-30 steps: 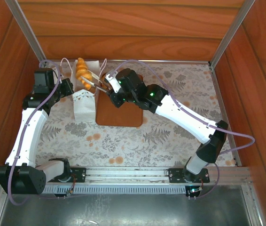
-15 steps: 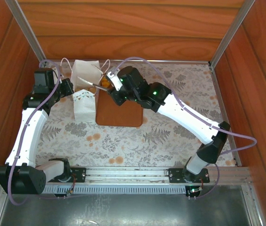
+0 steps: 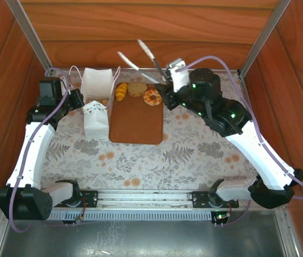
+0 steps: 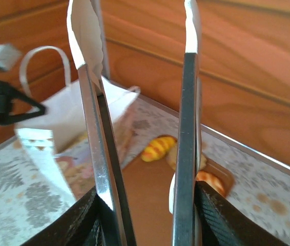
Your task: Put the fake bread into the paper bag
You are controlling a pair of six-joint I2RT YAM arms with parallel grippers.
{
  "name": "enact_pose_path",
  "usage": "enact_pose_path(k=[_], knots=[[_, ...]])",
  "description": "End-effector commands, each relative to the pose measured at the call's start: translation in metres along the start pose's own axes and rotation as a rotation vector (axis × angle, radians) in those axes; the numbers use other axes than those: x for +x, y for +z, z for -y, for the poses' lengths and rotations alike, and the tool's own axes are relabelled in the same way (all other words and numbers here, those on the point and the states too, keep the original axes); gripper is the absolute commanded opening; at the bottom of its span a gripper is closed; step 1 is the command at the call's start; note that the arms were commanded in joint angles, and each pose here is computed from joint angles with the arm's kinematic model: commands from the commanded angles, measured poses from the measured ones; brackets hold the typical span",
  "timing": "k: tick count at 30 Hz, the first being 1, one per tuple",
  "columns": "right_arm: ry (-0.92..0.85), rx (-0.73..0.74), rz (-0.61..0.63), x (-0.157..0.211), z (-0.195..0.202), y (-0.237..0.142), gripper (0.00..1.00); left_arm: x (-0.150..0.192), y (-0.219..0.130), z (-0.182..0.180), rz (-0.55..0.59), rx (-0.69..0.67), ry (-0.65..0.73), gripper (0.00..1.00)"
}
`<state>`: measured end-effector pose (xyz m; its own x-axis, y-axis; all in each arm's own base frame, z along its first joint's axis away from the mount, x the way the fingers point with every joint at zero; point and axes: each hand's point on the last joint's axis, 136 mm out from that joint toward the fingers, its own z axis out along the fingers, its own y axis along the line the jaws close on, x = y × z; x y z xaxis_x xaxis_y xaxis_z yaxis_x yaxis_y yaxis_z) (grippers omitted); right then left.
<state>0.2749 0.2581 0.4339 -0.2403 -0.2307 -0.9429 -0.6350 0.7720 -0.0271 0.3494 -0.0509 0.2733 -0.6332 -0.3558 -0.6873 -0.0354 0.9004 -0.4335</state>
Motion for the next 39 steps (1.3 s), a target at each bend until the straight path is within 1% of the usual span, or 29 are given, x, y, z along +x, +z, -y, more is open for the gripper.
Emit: enact_pose_path(k=[1,4,7,11,18,20,26,39], knots=[[0.096,0.056,-0.105,0.04,0.03,0.018,0.46,-0.007,0.0,0.003,0.026,0.022,-0.002,0.0],[0.172,0.101,-0.216,0.081,0.057,0.033,0.45,-0.007,0.0,0.003,0.026,0.024,-0.002,0.0],[0.197,0.138,-0.34,0.118,0.074,0.05,0.45,-0.008,-0.001,0.003,0.031,0.022,0.002,0.0],[0.222,0.159,-0.462,0.152,0.089,0.073,0.44,-0.008,-0.001,0.004,0.033,0.024,0.002,0.0],[0.231,0.167,-0.615,0.182,0.111,0.109,0.43,-0.008,-0.002,0.003,0.034,0.021,0.008,0.0],[0.226,0.172,-0.675,0.197,0.117,0.124,0.42,-0.008,-0.002,0.003,0.035,0.021,0.01,0.0],[0.189,0.16,-0.759,0.215,0.124,0.146,0.41,-0.007,0.001,0.003,0.025,0.025,0.009,0.0],[0.138,0.142,-0.844,0.241,0.13,0.175,0.39,-0.006,0.001,0.001,0.023,0.018,0.008,0.0]])
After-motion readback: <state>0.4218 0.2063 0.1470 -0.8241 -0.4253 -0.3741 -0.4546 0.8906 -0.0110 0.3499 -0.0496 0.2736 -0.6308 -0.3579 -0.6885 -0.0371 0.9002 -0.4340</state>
